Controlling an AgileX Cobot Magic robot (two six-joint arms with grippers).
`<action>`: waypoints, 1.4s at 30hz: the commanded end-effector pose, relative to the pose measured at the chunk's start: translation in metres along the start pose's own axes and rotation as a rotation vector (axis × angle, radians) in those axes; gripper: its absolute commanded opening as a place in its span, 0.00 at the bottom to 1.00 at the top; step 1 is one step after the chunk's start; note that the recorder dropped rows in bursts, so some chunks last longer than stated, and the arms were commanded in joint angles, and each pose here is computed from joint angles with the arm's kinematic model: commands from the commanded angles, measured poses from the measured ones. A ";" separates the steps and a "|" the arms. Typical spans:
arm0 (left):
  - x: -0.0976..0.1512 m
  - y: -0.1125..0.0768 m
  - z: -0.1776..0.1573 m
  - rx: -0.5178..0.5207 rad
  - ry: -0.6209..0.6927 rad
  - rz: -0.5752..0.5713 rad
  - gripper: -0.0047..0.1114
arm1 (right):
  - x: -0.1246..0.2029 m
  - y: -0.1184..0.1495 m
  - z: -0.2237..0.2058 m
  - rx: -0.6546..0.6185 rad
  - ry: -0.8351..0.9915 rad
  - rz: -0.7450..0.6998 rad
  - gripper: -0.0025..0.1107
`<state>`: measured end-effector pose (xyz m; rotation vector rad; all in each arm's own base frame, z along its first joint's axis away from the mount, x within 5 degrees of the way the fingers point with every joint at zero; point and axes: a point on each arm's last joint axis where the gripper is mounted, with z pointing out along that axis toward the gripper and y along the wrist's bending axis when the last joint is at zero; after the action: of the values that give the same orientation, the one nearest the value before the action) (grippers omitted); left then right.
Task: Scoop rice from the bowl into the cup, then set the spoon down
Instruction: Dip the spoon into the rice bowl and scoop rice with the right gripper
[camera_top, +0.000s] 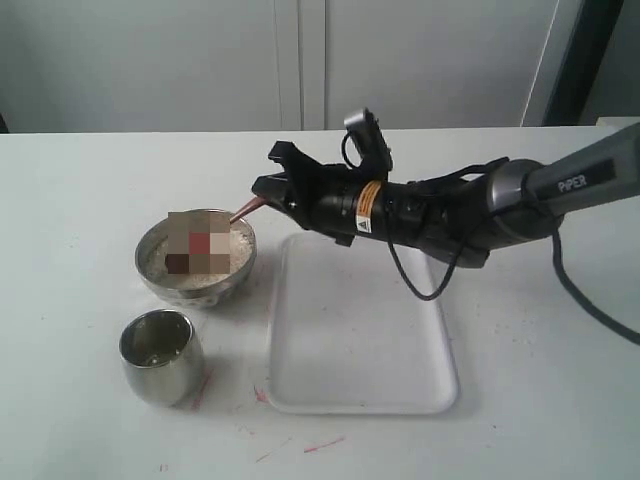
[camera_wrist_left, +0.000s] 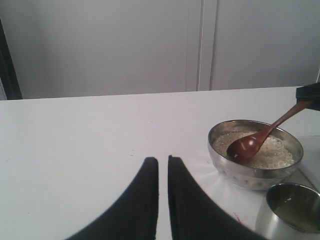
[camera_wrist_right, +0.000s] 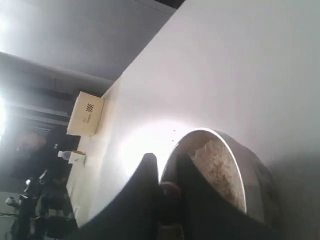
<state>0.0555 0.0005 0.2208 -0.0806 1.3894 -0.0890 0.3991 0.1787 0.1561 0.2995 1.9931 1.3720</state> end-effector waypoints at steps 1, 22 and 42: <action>-0.002 0.000 0.000 0.002 -0.012 -0.006 0.16 | -0.010 0.024 -0.008 -0.021 -0.027 -0.129 0.02; -0.002 0.000 0.000 0.002 -0.012 -0.006 0.16 | -0.018 0.051 -0.024 0.033 0.009 -0.596 0.02; -0.002 0.000 0.000 0.002 -0.012 -0.006 0.16 | -0.007 0.026 -0.011 0.029 0.056 -0.500 0.02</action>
<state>0.0555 0.0005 0.2208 -0.0806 1.3894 -0.0890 0.3906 0.1759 0.1873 -0.2344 1.9557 1.0024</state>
